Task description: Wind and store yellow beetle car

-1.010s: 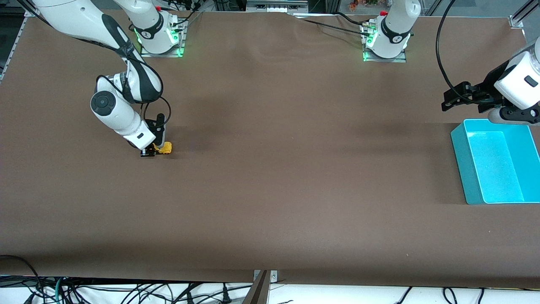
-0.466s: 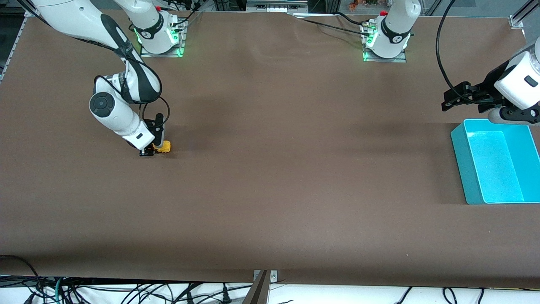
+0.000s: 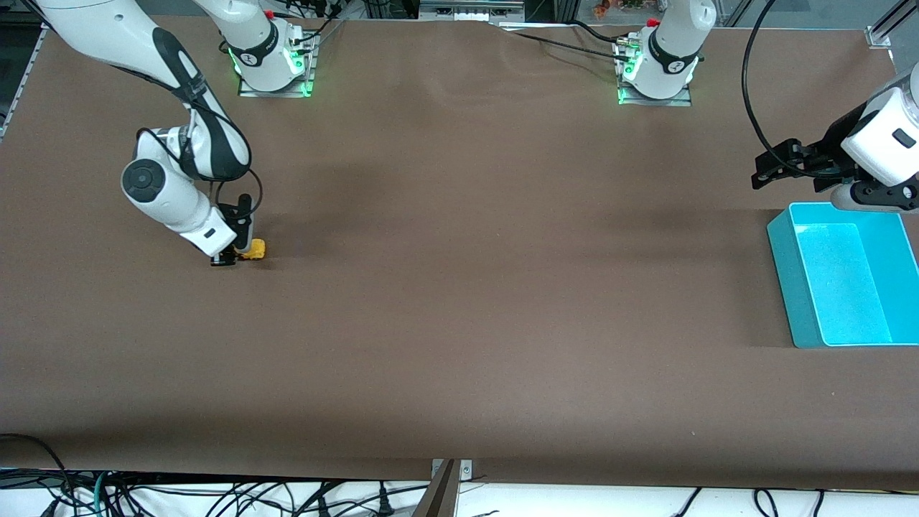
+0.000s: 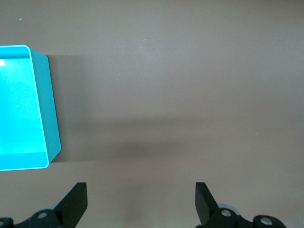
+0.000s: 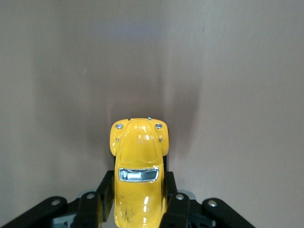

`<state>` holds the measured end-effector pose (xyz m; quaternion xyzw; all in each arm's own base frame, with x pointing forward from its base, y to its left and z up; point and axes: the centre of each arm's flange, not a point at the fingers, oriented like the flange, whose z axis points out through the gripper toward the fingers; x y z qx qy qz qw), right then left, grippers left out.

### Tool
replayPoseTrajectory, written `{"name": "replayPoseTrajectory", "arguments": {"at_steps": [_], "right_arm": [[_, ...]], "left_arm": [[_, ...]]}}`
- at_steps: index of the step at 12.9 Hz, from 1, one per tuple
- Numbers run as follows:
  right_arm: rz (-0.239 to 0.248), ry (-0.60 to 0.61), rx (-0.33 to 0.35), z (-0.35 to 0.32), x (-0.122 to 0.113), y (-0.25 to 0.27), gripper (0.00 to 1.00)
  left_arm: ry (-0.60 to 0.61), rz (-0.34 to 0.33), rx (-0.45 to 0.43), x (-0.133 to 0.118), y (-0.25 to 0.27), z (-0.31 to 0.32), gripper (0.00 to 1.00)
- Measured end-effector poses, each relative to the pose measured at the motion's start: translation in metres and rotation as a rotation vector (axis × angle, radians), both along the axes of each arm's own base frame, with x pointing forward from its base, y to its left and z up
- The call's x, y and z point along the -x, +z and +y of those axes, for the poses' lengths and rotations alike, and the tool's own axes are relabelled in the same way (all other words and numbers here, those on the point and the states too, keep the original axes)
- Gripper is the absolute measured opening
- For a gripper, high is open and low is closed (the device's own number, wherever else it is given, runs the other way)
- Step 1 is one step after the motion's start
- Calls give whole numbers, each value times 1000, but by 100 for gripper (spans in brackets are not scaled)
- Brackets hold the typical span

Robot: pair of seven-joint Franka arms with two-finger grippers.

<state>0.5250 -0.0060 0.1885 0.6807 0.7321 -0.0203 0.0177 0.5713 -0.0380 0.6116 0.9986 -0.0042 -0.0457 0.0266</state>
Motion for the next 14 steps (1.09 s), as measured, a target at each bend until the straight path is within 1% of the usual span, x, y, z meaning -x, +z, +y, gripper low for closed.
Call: {"name": "replayPoseTrajectory", "arguments": {"at_steps": [2,8,14], "right_arm": [[3,1,15,-23,1,0,45],[11,-74,52,-81,8,0,45],[12,-64,58,-92,9,0,45]], "left_arm": [[0,0,0,0,0,0,100],[0,0,0,0,0,0,100],[0,0,0,0,0,0,100]]}}
